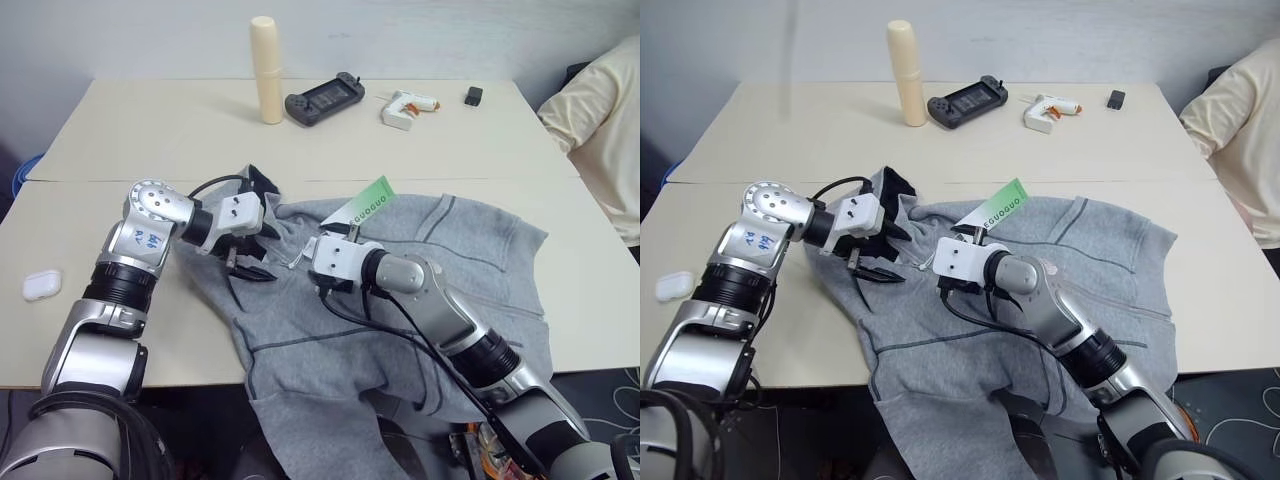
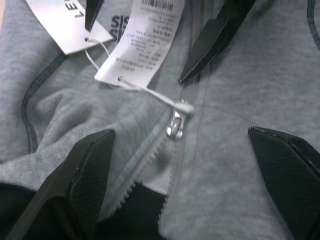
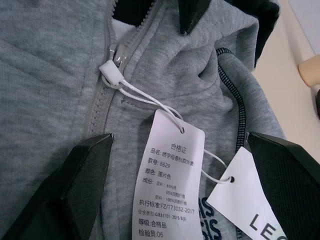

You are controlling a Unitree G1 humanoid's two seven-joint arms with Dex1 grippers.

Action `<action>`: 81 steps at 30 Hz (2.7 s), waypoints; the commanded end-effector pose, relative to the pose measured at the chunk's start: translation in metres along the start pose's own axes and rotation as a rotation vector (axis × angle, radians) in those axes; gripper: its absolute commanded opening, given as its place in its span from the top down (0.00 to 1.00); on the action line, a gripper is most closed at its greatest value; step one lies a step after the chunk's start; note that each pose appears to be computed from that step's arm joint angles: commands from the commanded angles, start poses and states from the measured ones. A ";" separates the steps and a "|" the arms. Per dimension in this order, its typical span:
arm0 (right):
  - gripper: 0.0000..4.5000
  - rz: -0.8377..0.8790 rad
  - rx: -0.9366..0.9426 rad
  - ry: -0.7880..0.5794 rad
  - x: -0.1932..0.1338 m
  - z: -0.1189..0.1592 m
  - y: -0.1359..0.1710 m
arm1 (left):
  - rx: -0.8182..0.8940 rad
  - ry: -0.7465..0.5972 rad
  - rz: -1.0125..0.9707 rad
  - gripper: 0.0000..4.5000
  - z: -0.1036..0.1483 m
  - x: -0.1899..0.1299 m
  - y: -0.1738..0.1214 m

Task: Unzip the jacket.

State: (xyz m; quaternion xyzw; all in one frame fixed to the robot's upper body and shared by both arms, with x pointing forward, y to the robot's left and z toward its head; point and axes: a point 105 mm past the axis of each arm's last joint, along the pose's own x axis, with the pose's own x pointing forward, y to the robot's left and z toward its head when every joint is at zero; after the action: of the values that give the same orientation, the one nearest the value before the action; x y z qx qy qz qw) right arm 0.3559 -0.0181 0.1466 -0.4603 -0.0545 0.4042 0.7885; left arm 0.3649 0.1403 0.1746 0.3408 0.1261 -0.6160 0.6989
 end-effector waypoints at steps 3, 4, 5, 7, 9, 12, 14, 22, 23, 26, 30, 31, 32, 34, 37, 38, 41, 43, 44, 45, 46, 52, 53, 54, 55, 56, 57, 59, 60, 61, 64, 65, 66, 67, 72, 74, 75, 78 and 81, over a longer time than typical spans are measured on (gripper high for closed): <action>0.01 -0.067 -0.054 0.029 0.008 -0.008 -0.005 | 0.050 -0.041 0.055 0.00 0.016 -0.005 0.010; 0.01 -0.074 -0.058 0.044 0.010 -0.012 -0.005 | 0.050 -0.044 0.057 0.00 0.016 -0.005 0.010; 0.01 -0.078 -0.062 0.053 0.011 -0.015 -0.006 | 0.049 -0.046 0.058 0.00 0.016 -0.006 0.011; 0.01 -0.106 -0.073 0.072 0.012 -0.020 -0.010 | 0.049 -0.050 0.058 0.00 0.017 -0.006 0.011; 0.01 -0.153 -0.089 0.083 0.012 -0.021 -0.018 | 0.055 -0.049 0.062 0.00 0.018 -0.006 0.013; 0.01 -0.215 -0.154 0.106 0.010 -0.023 -0.030 | 0.057 -0.050 0.067 0.00 0.018 -0.005 0.014; 0.01 -0.246 -0.172 0.140 0.005 -0.029 -0.036 | 0.062 -0.050 0.068 0.00 0.018 -0.005 0.015; 0.01 -0.283 -0.109 0.142 0.004 -0.036 -0.037 | 0.077 -0.044 0.067 0.00 0.017 -0.003 0.017; 0.01 -0.277 -0.105 0.128 0.005 -0.034 -0.035 | 0.080 -0.041 0.065 0.00 0.017 -0.003 0.016; 0.14 -0.274 -0.081 0.111 0.011 -0.032 -0.033 | 0.082 -0.043 0.059 0.00 0.017 0.004 0.016; 0.45 -0.259 -0.090 0.116 0.015 -0.039 -0.027 | 0.081 -0.066 0.052 0.00 0.021 0.011 0.016; 0.52 -0.255 -0.090 0.115 0.015 -0.041 -0.025 | 0.081 -0.068 0.052 0.00 0.022 0.012 0.016; 0.60 -0.248 -0.087 0.112 0.015 -0.042 -0.022 | 0.082 -0.070 0.051 0.00 0.022 0.013 0.016; 0.75 -0.252 -0.063 0.116 0.012 -0.046 -0.022 | 0.075 -0.075 0.050 0.00 0.021 0.017 0.017; 0.96 -0.293 0.010 0.125 0.006 -0.052 -0.028 | 0.070 -0.074 0.053 0.00 0.019 0.024 0.018; 0.99 -0.319 0.061 0.127 0.002 -0.054 -0.032 | 0.072 -0.070 0.057 0.00 0.018 0.027 0.019; 0.99 -0.377 0.199 0.113 -0.007 -0.057 -0.038 | 0.075 -0.062 0.057 0.00 0.015 0.031 0.021; 0.99 -0.419 0.283 0.092 -0.015 -0.055 -0.043 | 0.077 -0.052 0.038 0.00 0.011 0.032 0.020; 0.99 -0.428 0.300 0.088 -0.017 -0.054 -0.044 | 0.077 -0.050 0.032 0.00 0.011 0.032 0.020; 0.99 -0.434 0.309 0.079 -0.019 -0.051 -0.044 | 0.071 -0.052 0.028 0.00 0.010 0.032 0.020; 0.99 -0.439 0.323 0.070 -0.022 -0.049 -0.045 | 0.067 -0.054 0.028 0.00 0.010 0.033 0.021; 0.99 -0.504 0.402 0.032 -0.049 -0.040 -0.048 | 0.031 -0.007 0.013 0.00 -0.008 0.053 0.016; 0.99 -0.512 0.408 0.036 -0.054 -0.041 -0.048 | 0.032 0.027 0.016 0.00 -0.015 0.056 0.015; 0.99 -0.524 0.409 0.042 -0.059 -0.042 -0.048 | 0.028 0.052 0.020 0.00 -0.022 0.058 0.014; 0.99 -0.544 0.412 0.054 -0.065 -0.044 -0.049 | 0.014 0.070 0.028 0.00 -0.028 0.060 0.013; 0.99 -0.560 0.417 0.065 -0.071 -0.046 -0.050 | 0.003 0.082 0.034 0.00 -0.033 0.061 0.013; 0.99 -0.578 0.426 0.080 -0.076 -0.049 -0.051 | -0.007 0.090 0.040 0.00 -0.036 0.061 0.012; 0.99 -0.612 0.443 0.107 -0.084 -0.055 -0.052 | -0.016 0.103 0.043 0.00 -0.042 0.061 0.011; 0.99 -0.633 0.460 0.123 -0.089 -0.059 -0.052 | -0.016 0.111 0.044 0.00 -0.045 0.059 0.011; 0.99 -0.652 0.479 0.138 -0.093 -0.063 -0.052 | -0.017 0.117 0.044 0.00 -0.047 0.058 0.010; 0.99 -0.700 0.527 0.176 -0.105 -0.072 -0.048 | -0.014 0.114 0.035 0.00 -0.049 0.054 0.009; 0.99 -0.708 0.534 0.182 -0.106 -0.073 -0.047 | -0.012 0.106 0.031 0.00 -0.049 0.053 0.008; 0.99 -0.709 0.537 0.187 -0.108 -0.074 -0.044 | -0.028 0.086 0.023 0.00 -0.047 0.051 0.008; 0.99 -0.708 0.538 0.190 -0.109 -0.074 -0.041 | -0.041 0.068 0.016 0.00 -0.045 0.050 0.007; 1.00 -0.676 0.554 0.184 -0.106 -0.069 -0.032 | -0.069 -0.018 -0.017 0.09 -0.032 0.044 0.008; 1.00 -0.653 0.556 0.176 -0.102 -0.068 -0.029 | -0.059 -0.024 -0.032 0.19 -0.030 0.041 0.008; 1.00 -0.638 0.553 0.171 -0.100 -0.067 -0.027 | -0.050 -0.017 -0.039 0.26 -0.030 0.040 0.008; 1.00 -0.579 0.522 0.174 -0.090 -0.066 -0.023 | -0.012 0.019 -0.065 0.29 -0.032 0.028 0.006; 1.00 -0.548 0.493 0.167 -0.085 -0.063 -0.023 | -0.011 -0.019 -0.063 0.29 -0.023 0.014 0.010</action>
State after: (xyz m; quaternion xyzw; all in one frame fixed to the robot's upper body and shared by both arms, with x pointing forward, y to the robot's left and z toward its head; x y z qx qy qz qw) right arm 0.3406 -0.1272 0.1431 -0.2434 0.0078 0.1388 0.9599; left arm 0.3834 0.1385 0.1398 0.3223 0.1445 -0.6401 0.6823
